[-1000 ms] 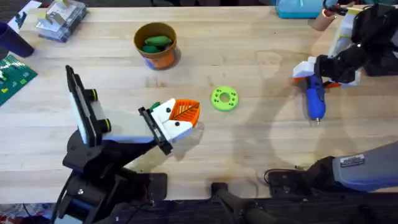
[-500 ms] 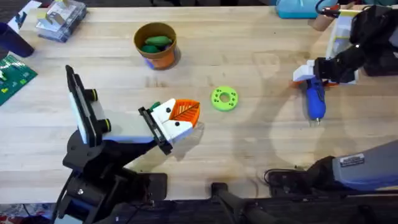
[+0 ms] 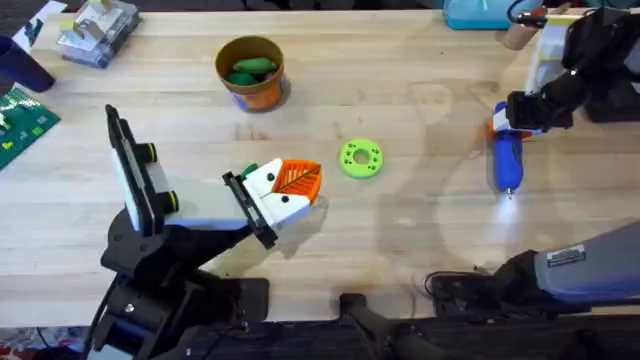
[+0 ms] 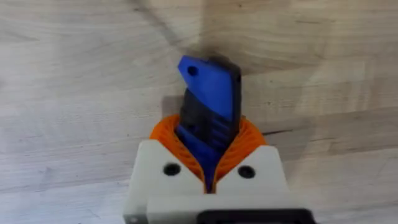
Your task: Pick up the gripper from the table and insert it into the empty holder that is missing its gripper. Then pick up a screw, insert it into the mounting hole, and use the screwdriver to tighten it. Finally, clean up the table by picking up the vegetable and placing it into the bucket.
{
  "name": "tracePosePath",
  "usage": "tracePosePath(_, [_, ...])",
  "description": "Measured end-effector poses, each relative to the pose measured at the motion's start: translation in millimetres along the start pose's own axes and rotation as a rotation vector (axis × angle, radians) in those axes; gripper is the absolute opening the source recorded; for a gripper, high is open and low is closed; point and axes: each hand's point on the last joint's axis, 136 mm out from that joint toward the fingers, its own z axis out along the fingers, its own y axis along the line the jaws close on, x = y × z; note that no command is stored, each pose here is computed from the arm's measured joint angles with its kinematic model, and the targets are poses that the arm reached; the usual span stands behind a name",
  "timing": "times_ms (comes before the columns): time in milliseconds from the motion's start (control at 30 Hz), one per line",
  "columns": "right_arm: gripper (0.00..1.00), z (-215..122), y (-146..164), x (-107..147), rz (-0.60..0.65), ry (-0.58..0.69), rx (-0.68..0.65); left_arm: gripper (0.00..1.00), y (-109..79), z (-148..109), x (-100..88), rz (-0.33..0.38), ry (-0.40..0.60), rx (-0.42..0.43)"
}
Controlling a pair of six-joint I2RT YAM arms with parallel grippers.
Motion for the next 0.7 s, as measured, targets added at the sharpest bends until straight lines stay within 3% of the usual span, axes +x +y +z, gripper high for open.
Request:
tracePosePath(267, [0.026, -15, 6, 4, -0.002, -0.037, -0.015, 0.013, 0.0, 0, 0.1, 0.0, 0.0, 0.0])
tracePosePath(467, [0.026, -90, 5, -25, -0.007, -0.309, 0.021, 0.013, 0.0, 0, 0.1, 0.0, 0.0, 0.0])
tracePosePath(700, [0.026, -179, 15, -37, -0.011, -0.633, 0.003, 0.013, 0.0, 0, 0.1, 0.0, 0.001, 0.0])
